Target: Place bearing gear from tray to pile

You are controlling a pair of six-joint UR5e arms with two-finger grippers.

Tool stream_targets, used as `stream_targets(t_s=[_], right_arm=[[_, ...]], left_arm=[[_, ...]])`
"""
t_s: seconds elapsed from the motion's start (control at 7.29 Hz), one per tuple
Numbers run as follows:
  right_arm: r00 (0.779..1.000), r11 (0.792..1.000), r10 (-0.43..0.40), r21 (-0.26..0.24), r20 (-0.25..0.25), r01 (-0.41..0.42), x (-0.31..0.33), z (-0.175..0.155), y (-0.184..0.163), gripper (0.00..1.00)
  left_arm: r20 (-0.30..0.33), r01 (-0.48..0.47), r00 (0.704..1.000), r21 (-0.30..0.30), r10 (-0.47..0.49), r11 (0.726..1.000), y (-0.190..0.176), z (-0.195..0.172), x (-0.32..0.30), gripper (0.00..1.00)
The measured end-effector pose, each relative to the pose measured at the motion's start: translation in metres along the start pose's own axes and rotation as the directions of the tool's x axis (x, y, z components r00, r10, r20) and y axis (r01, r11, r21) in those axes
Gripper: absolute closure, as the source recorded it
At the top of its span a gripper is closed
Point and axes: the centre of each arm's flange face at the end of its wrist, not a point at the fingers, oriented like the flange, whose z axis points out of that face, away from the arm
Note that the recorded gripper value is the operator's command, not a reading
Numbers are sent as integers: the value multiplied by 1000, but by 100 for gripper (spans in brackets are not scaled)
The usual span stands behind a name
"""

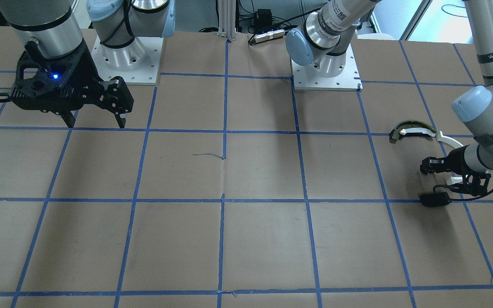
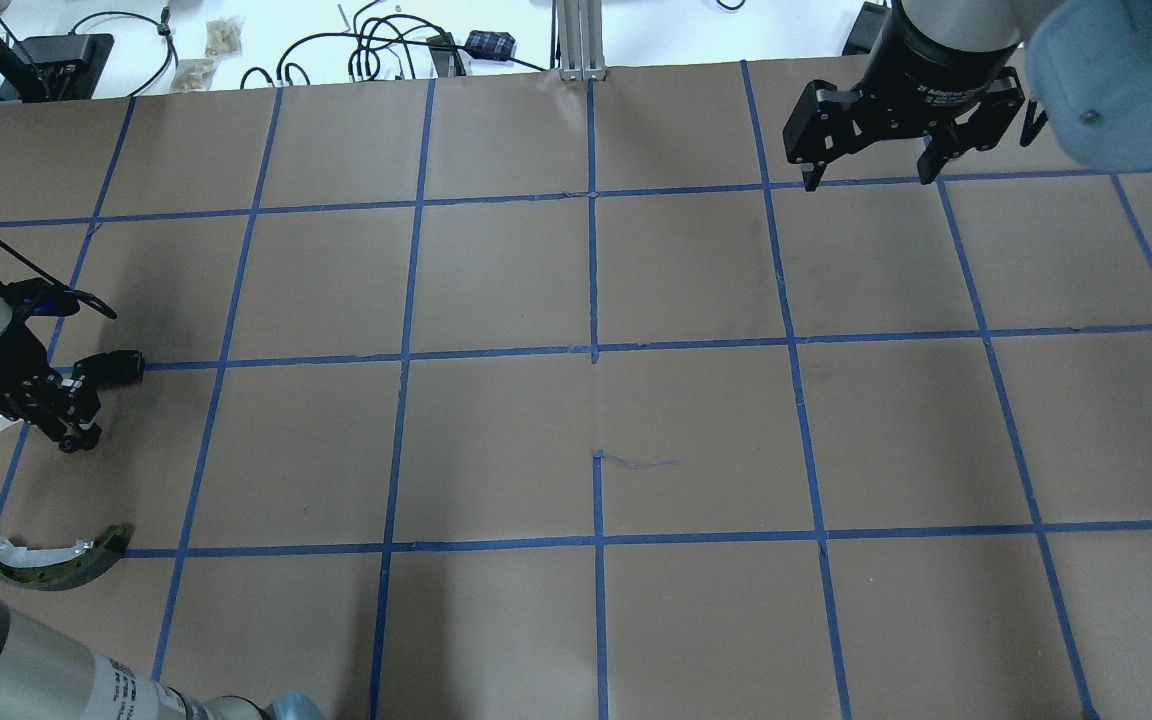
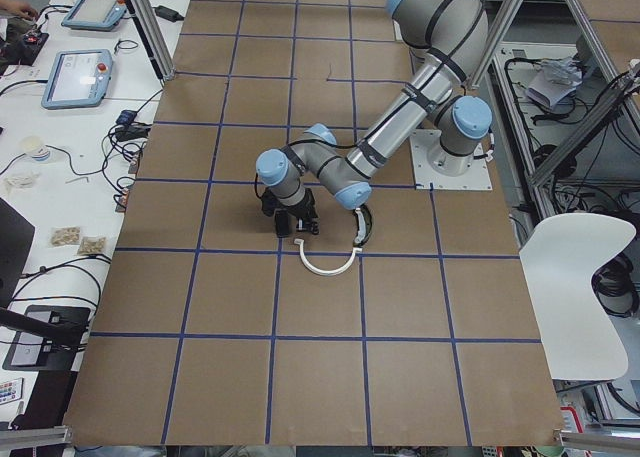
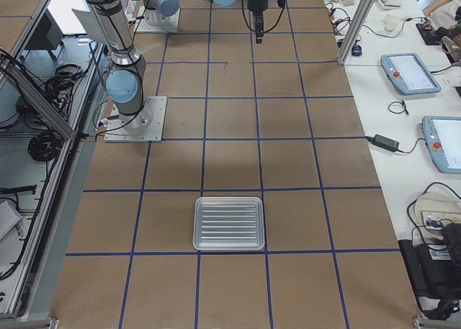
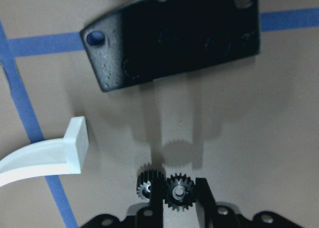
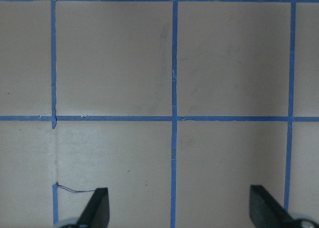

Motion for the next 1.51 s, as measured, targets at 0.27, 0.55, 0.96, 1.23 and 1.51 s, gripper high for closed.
stream_targets(t_s=[0.27, 0.55, 0.96, 1.23, 1.51], right_arm=[[1000, 1000, -1, 1, -3, 1, 0, -1, 0, 0], [1000, 1000, -1, 3, -3, 1, 0, -1, 0, 0], [1000, 1000, -1, 9, 5, 1, -1, -2, 0, 0], [1000, 1000, -2, 8, 8, 2, -1, -2, 1, 0], [1000, 1000, -5, 7, 9, 5, -1, -2, 2, 0]], left_arm=[[2, 6, 1000, -2, -6, 1000, 0, -4, 1, 0], [11, 64, 998, 2, -64, 998, -3, -30, 16, 0], [27, 95, 995, 77, -98, 992, -21, -144, 115, 0], [24, 43, 999, 192, -49, 980, -10, -214, 201, 0], [62, 31, 997, 284, -50, 958, 22, -260, 290, 0]])
